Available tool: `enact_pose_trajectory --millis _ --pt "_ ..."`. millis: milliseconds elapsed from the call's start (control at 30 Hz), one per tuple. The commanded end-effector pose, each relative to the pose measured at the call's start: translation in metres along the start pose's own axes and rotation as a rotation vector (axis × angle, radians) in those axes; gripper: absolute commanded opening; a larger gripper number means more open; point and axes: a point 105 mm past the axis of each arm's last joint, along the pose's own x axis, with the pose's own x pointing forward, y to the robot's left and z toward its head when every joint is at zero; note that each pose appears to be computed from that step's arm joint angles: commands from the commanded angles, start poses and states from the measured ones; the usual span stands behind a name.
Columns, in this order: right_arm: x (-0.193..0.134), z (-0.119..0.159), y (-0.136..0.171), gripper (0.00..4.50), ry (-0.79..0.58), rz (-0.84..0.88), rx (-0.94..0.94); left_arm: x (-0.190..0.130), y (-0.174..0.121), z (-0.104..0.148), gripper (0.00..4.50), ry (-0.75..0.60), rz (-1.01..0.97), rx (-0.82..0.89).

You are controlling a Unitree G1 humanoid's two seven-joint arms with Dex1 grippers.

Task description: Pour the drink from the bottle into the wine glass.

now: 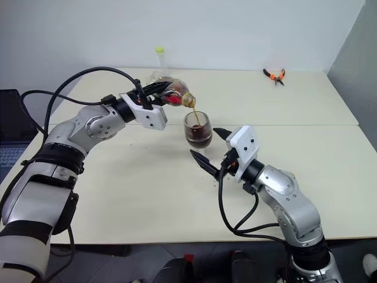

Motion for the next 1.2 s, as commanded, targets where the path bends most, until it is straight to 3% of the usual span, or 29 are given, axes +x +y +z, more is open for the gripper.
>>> enact_pose_trajectory --millis 33,267,533,900,1067,1200 --pt "0.000 0.010 0.003 4.50 -0.043 0.012 -0.014 0.001 0.024 0.007 0.74 -0.030 0.099 -0.028" --pt "0.000 0.011 0.005 4.50 -0.046 0.025 -0.018 -0.001 0.023 0.012 0.74 -0.046 0.112 -0.082" --pt "-0.005 0.016 0.025 4.50 -0.046 0.157 -0.048 -0.010 0.016 0.006 0.74 0.014 0.216 -0.452" --pt "-0.005 0.028 0.026 4.50 -0.021 0.231 -0.075 -0.058 -0.042 -0.039 0.72 0.332 0.487 -1.041" --pt "-0.001 0.032 0.021 4.50 -0.014 0.222 -0.081 -0.079 -0.074 -0.055 0.72 0.483 0.573 -1.197" --pt "0.002 0.034 0.019 4.50 -0.012 0.221 -0.095 -0.085 -0.088 -0.059 0.72 0.525 0.618 -1.278"
